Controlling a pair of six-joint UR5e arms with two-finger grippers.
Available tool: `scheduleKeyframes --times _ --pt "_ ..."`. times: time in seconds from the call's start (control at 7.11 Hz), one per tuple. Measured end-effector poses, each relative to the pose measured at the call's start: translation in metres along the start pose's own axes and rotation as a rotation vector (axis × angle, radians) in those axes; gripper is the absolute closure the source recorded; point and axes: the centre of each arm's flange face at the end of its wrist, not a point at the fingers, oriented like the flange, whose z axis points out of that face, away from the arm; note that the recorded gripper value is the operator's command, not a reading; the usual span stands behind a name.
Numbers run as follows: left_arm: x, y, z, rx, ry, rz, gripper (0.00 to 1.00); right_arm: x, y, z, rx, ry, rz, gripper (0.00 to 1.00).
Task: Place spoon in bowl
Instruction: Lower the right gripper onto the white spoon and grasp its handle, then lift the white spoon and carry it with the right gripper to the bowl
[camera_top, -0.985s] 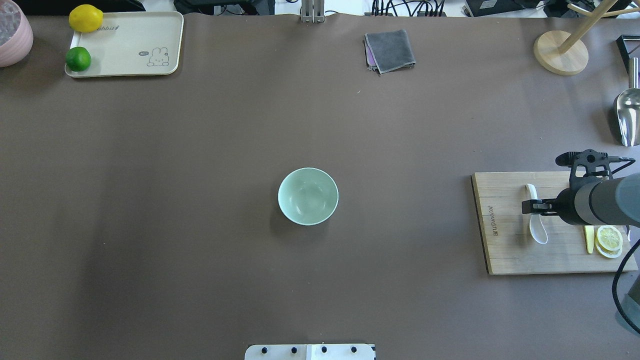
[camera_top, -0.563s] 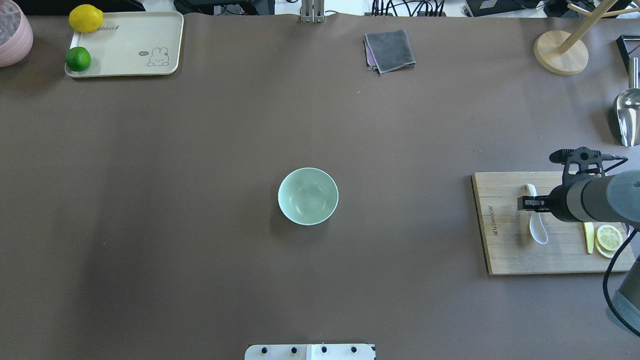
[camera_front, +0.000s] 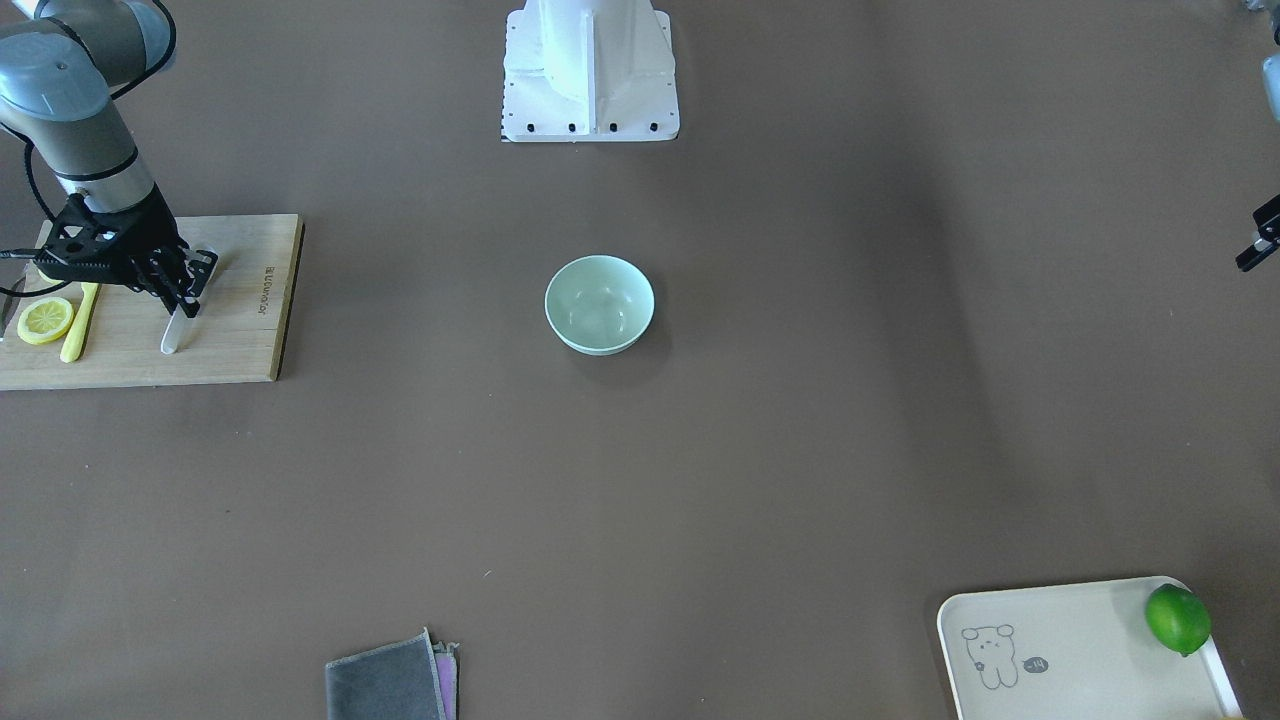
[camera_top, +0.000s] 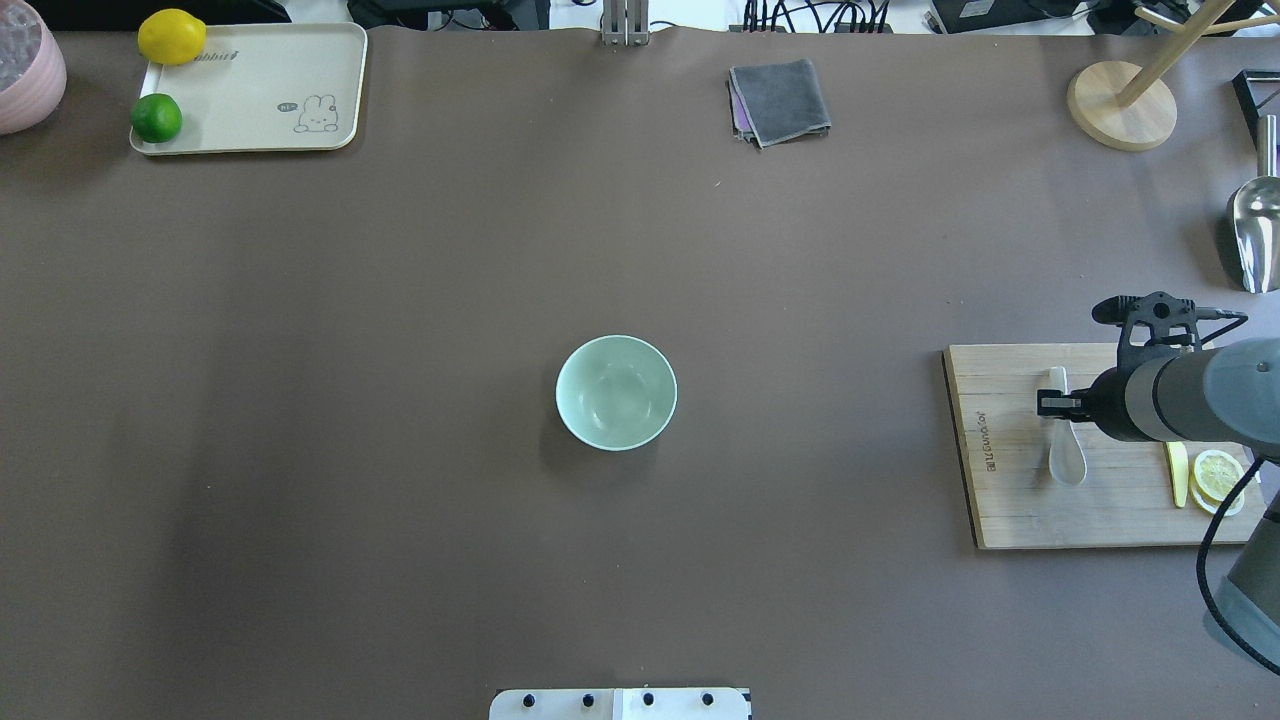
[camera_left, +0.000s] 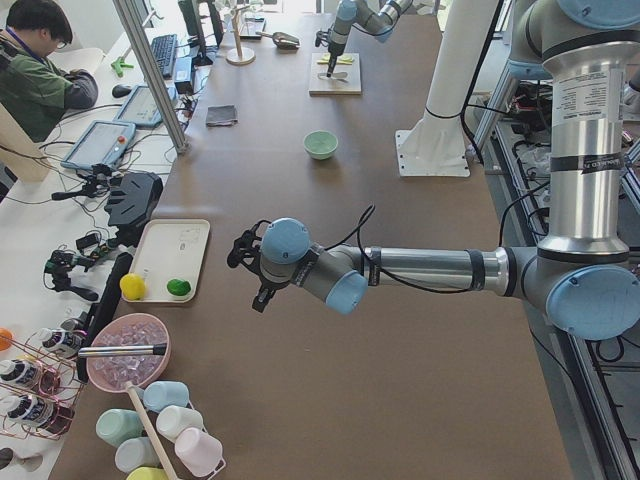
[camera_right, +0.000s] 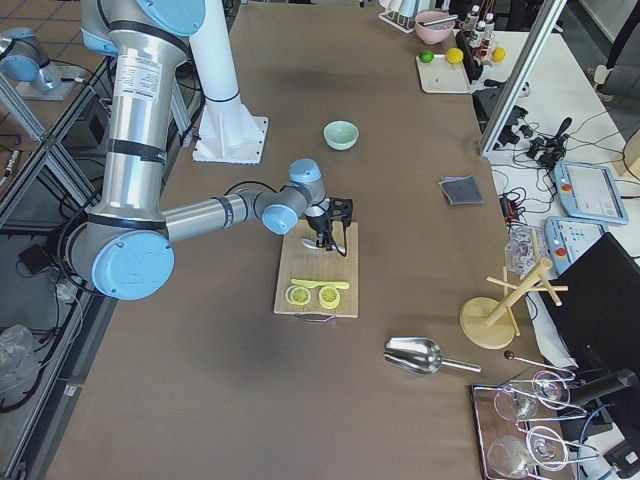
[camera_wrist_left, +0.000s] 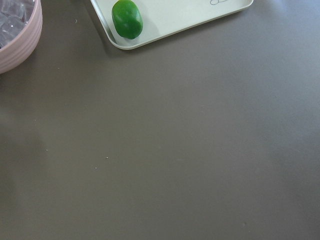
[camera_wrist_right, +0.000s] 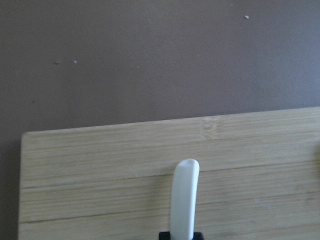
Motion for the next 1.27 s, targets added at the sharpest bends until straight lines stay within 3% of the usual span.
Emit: scheduleKeyframes --times 0.28,0.56,0.84,1.27 --pt "0.000 0.000 0.001 -0.002 -0.001 -0.002 0.02 -0.026 -0.009 -0.010 0.017 -0.045 -0.001 1.00" --pt "-0.001 0.000 0.001 -0.003 0.000 -0.003 0.02 -0.085 -0.030 -0.023 0.033 -0.097 0.074 1.00" --pt "0.000 0.001 0.001 -0.004 0.004 -0.004 0.02 -0.176 -0.050 -0.045 0.026 -0.096 0.169 1.00" --pt "0.000 0.000 0.002 -0.004 0.006 -0.007 0.02 -0.329 -0.023 -0.079 0.045 -0.069 0.316 1.00"
